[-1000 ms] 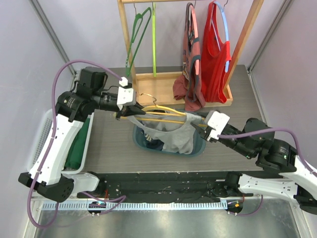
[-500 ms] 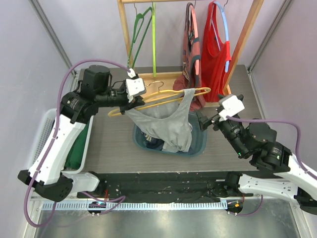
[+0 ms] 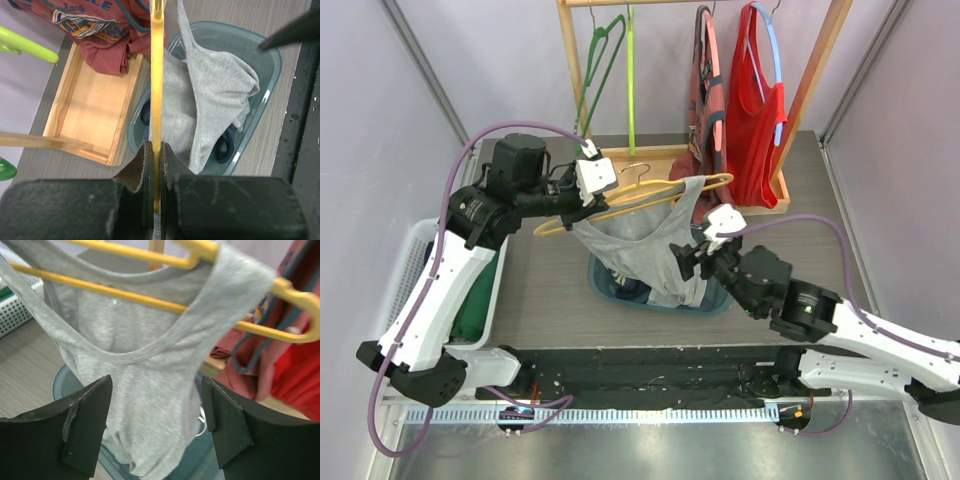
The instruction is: Remove the tank top from the hanger
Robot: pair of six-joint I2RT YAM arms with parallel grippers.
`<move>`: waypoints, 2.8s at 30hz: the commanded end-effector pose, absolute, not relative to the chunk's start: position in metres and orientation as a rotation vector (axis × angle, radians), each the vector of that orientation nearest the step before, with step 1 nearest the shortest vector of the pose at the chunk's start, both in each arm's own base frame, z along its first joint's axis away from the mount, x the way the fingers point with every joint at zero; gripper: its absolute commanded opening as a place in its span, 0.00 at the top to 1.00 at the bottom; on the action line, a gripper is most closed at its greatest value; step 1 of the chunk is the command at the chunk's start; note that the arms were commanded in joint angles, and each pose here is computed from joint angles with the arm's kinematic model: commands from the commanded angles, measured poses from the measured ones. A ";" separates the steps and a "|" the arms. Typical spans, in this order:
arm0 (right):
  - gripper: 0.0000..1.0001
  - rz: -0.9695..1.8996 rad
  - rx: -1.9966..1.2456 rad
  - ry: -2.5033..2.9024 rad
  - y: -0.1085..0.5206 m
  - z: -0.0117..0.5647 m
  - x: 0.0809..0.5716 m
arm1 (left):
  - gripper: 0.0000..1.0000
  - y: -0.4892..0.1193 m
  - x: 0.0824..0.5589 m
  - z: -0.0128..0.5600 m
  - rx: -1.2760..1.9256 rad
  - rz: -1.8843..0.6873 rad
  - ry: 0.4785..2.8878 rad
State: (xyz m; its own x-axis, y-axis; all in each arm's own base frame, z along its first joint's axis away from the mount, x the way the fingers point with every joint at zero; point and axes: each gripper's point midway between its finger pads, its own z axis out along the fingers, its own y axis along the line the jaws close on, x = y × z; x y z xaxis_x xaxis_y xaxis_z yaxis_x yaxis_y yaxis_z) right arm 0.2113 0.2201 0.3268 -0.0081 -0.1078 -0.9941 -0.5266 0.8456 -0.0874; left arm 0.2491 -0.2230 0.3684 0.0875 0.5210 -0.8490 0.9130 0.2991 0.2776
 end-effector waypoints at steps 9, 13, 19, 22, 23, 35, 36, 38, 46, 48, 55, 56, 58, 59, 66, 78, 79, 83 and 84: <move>0.30 0.491 -0.123 1.453 0.214 0.360 0.258 | 1.00 -0.221 0.225 0.392 1.337 -0.539 1.471; 0.41 0.550 -0.081 1.422 0.210 0.368 0.264 | 1.00 -0.221 0.222 0.390 1.344 -0.547 1.471; 0.57 0.658 -0.144 1.409 0.233 0.377 0.262 | 1.00 -0.220 0.221 0.388 1.348 -0.552 1.472; 0.58 0.707 -0.184 1.407 0.243 0.380 0.258 | 1.00 -0.220 0.219 0.386 1.355 -0.554 1.470; 0.59 0.728 -0.199 1.409 0.247 0.379 0.255 | 1.00 -0.220 0.219 0.385 1.358 -0.556 1.471; 0.94 0.728 -0.193 1.407 0.240 0.384 0.251 | 1.00 -0.221 0.217 0.382 1.365 -0.569 1.474; 0.98 0.710 -0.187 1.417 0.235 0.382 0.251 | 1.00 -0.221 0.218 0.383 1.364 -0.564 1.470; 0.99 0.683 -0.151 1.399 0.222 0.392 0.249 | 1.00 -0.220 0.217 0.381 1.367 -0.558 1.475; 0.99 0.449 0.029 1.375 0.153 0.407 0.262 | 1.00 -0.213 0.213 0.377 1.377 -0.535 1.480; 0.99 0.394 0.056 1.400 0.142 0.403 0.272 | 1.00 -0.213 0.212 0.378 1.380 -0.535 1.477; 0.99 0.231 0.139 1.495 0.105 0.379 0.305 | 1.00 -0.207 0.202 0.379 1.394 -0.534 1.469; 0.99 0.225 0.152 1.515 0.101 0.374 0.308 | 1.00 -0.207 0.199 0.380 1.404 -0.536 1.458; 0.99 0.227 0.158 1.543 0.091 0.364 0.318 | 1.00 -0.205 0.196 0.380 1.405 -0.538 1.458; 0.99 0.234 0.161 1.570 0.090 0.357 0.320 | 1.00 -0.204 0.196 0.381 1.401 -0.531 1.454; 0.99 0.260 0.066 1.623 0.093 0.336 0.321 | 1.00 -0.207 0.202 0.391 1.397 -0.519 1.421; 0.99 0.377 -0.192 1.604 0.118 0.333 0.285 | 1.00 -0.241 0.237 0.433 1.376 -0.568 1.358; 0.99 0.373 -0.188 1.605 0.116 0.331 0.282 | 1.00 -0.244 0.239 0.432 1.382 -0.574 1.359; 0.99 0.347 -0.179 1.647 0.109 0.309 0.275 | 1.00 -0.251 0.241 0.433 1.393 -0.571 1.345; 0.99 0.338 -0.170 1.653 0.106 0.308 0.274 | 1.00 -0.253 0.242 0.433 1.392 -0.571 1.345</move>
